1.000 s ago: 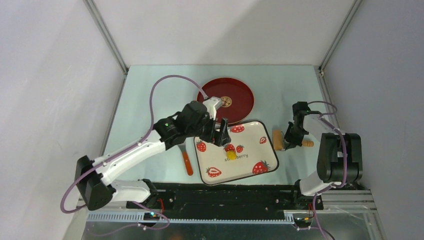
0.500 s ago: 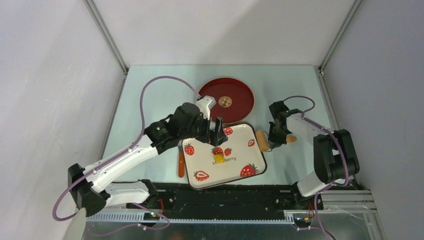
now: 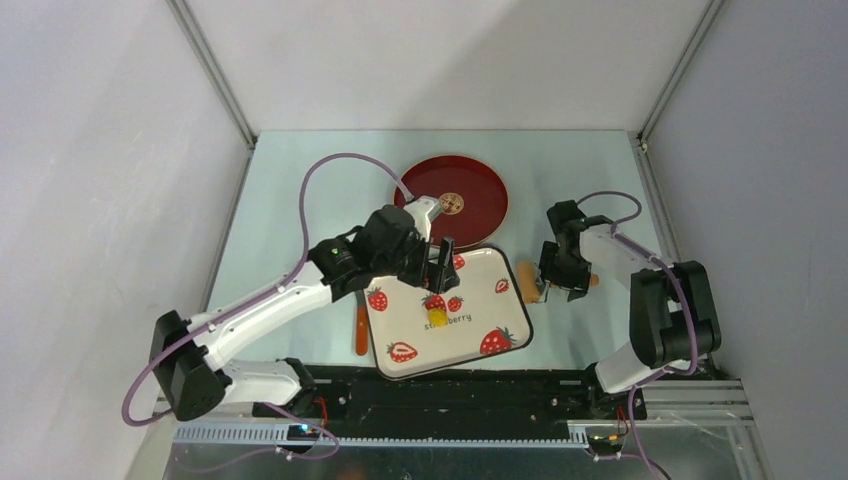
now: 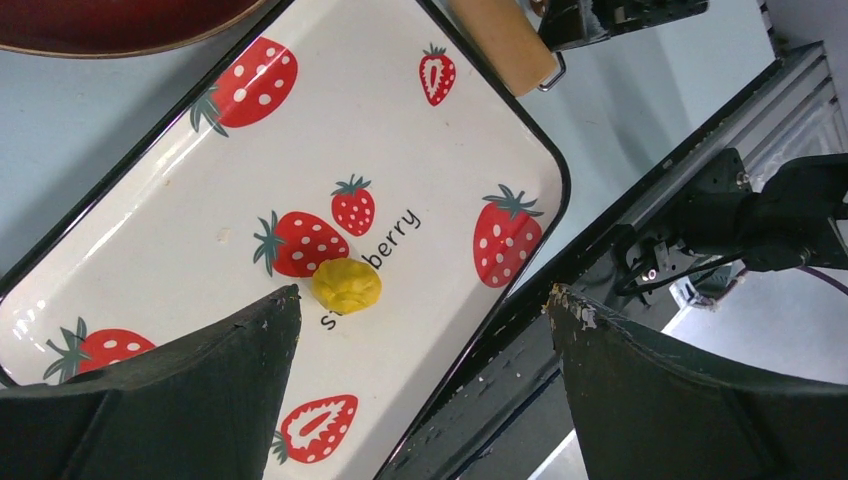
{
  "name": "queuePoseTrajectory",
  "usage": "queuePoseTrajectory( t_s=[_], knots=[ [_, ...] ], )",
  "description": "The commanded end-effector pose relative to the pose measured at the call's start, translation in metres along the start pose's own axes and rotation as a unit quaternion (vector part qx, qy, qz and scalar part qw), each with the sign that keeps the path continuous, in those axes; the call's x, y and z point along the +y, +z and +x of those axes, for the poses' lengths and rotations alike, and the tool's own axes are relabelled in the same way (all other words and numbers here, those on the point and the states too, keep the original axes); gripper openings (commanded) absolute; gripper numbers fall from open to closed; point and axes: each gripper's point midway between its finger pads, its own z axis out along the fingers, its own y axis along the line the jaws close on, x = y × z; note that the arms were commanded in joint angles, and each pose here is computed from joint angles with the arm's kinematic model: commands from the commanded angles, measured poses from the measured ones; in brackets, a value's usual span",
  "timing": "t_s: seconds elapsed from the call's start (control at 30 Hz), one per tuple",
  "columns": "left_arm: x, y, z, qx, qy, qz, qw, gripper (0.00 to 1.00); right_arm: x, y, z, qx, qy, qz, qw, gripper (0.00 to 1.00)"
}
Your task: Roll out the dumpling wrappers from the dough
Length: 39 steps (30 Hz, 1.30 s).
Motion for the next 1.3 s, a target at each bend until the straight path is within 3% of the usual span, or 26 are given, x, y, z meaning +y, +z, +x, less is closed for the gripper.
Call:
queuePoseTrajectory(
  t_s=[0.0, 0.2, 0.33, 0.6, 0.8, 1.03, 1.27],
  knots=[
    [-0.01, 0.005, -0.015, -0.008, 0.011, 0.013, 1.0, 0.98, 0.003, -0.021, -0.009, -0.029, -0.01, -0.012, 0.999, 0.71],
    [-0.016, 0.025, -0.022, 0.009, 0.052, 0.018, 0.998, 0.98, -0.004, -0.037, -0.005, -0.037, -0.008, -0.015, 0.999, 0.91],
    [-0.028, 0.045, -0.029, 0.02, 0.109, 0.028, 0.993, 0.98, -0.005, -0.046, -0.004, -0.036, 0.009, -0.062, 0.997, 0.97],
    [-0.065, 0.087, -0.051, 0.028, 0.227, 0.084, 0.97, 0.98, -0.025, -0.063, -0.011, -0.044, 0.084, -0.126, 0.988, 0.98],
    [-0.099, 0.129, -0.058, 0.035, 0.295, 0.143, 0.944, 0.98, -0.034, -0.072, -0.022, -0.059, 0.184, -0.216, 0.957, 0.97],
    [-0.118, 0.182, -0.056, 0.032, 0.344, 0.128, 0.93, 1.0, -0.058, -0.059, -0.031, -0.061, 0.258, -0.231, 0.936, 0.9],
    [-0.132, 0.218, -0.045, 0.035, 0.372, 0.126, 0.919, 0.98, -0.098, -0.04, -0.047, -0.081, 0.327, -0.189, 0.923, 0.87]
  ],
)
